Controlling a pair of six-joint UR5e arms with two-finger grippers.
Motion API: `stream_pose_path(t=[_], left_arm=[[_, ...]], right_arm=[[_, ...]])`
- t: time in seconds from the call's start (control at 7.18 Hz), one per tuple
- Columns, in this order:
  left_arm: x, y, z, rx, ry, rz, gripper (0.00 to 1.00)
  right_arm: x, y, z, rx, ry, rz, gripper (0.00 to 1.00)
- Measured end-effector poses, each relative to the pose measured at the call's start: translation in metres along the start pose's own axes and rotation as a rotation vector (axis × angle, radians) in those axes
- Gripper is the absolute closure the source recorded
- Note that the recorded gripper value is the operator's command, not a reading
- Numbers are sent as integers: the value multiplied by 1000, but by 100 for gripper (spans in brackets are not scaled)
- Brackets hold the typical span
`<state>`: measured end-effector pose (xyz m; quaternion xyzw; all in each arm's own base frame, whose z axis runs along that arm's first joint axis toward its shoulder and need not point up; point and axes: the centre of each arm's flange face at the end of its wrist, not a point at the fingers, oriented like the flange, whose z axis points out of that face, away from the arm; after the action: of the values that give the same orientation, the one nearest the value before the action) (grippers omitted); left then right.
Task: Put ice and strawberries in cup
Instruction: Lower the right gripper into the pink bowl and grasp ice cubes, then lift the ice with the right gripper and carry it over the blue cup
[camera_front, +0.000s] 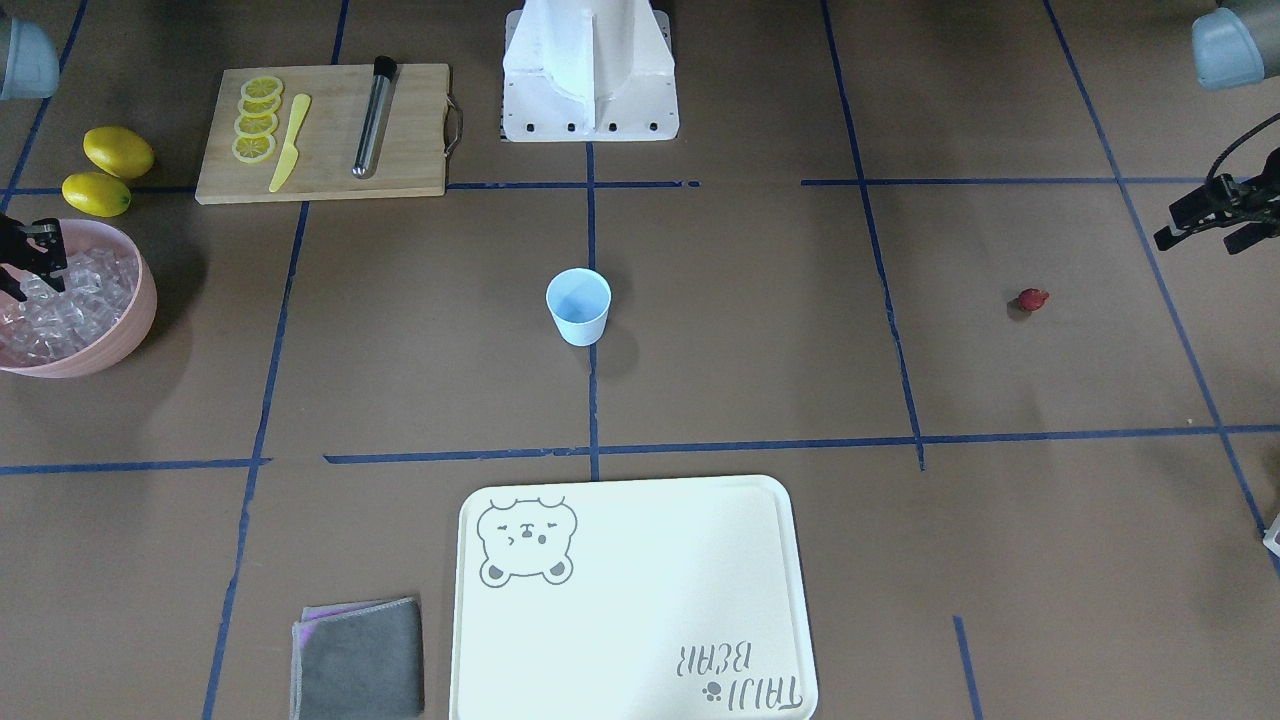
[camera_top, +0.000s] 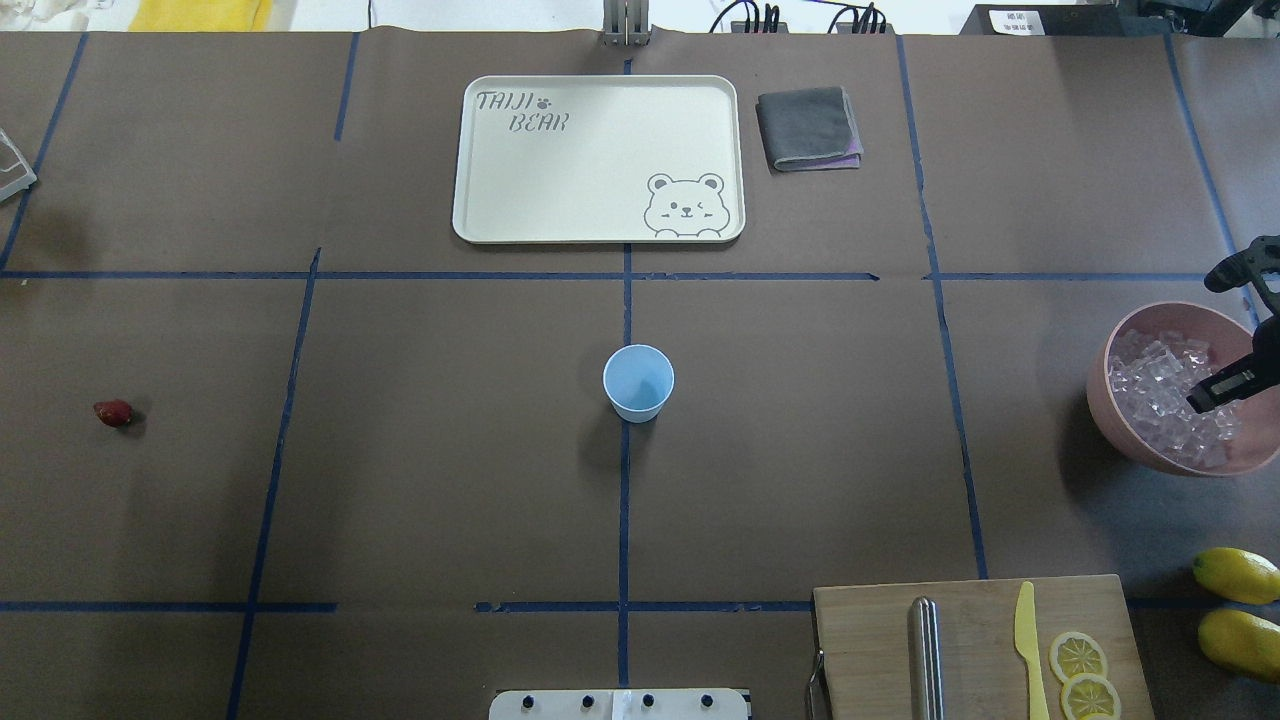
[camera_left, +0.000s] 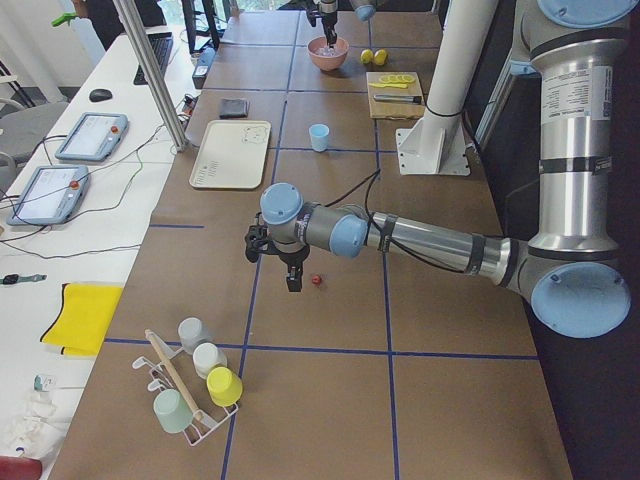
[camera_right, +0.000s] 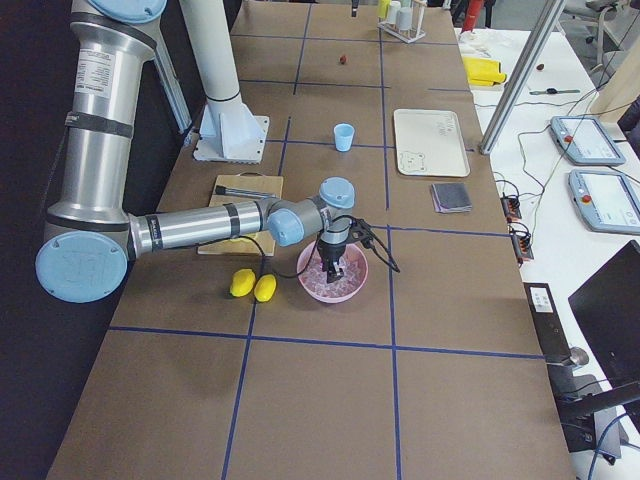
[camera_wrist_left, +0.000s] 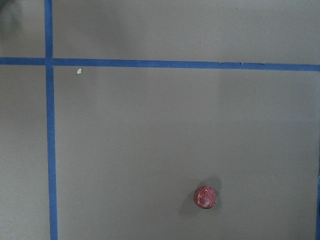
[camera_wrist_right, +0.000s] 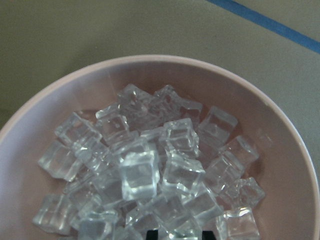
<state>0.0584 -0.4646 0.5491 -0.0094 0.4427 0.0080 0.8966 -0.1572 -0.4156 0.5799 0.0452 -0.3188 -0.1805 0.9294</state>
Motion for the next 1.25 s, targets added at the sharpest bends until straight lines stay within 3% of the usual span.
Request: stream_pose_path(t=[0.14, 0.42, 0.7, 0.97, 1.25], left_arm=[[0, 0, 0, 0, 0, 0, 0], [0, 0, 0, 0, 0, 0, 0], [2, 1, -2, 4, 1, 2, 0], [3, 1, -3, 6, 2, 5, 0], [4, 1, -4, 8, 3, 8, 0]], right_arm=[[0, 0, -1, 2, 0, 0, 97], [2, 2, -16, 27, -5, 8, 100], [-2, 11, -69, 111, -16, 40, 100], [-43, -16, -125, 207, -91, 198, 100], [-134, -71, -151, 230, -231, 390, 100]])
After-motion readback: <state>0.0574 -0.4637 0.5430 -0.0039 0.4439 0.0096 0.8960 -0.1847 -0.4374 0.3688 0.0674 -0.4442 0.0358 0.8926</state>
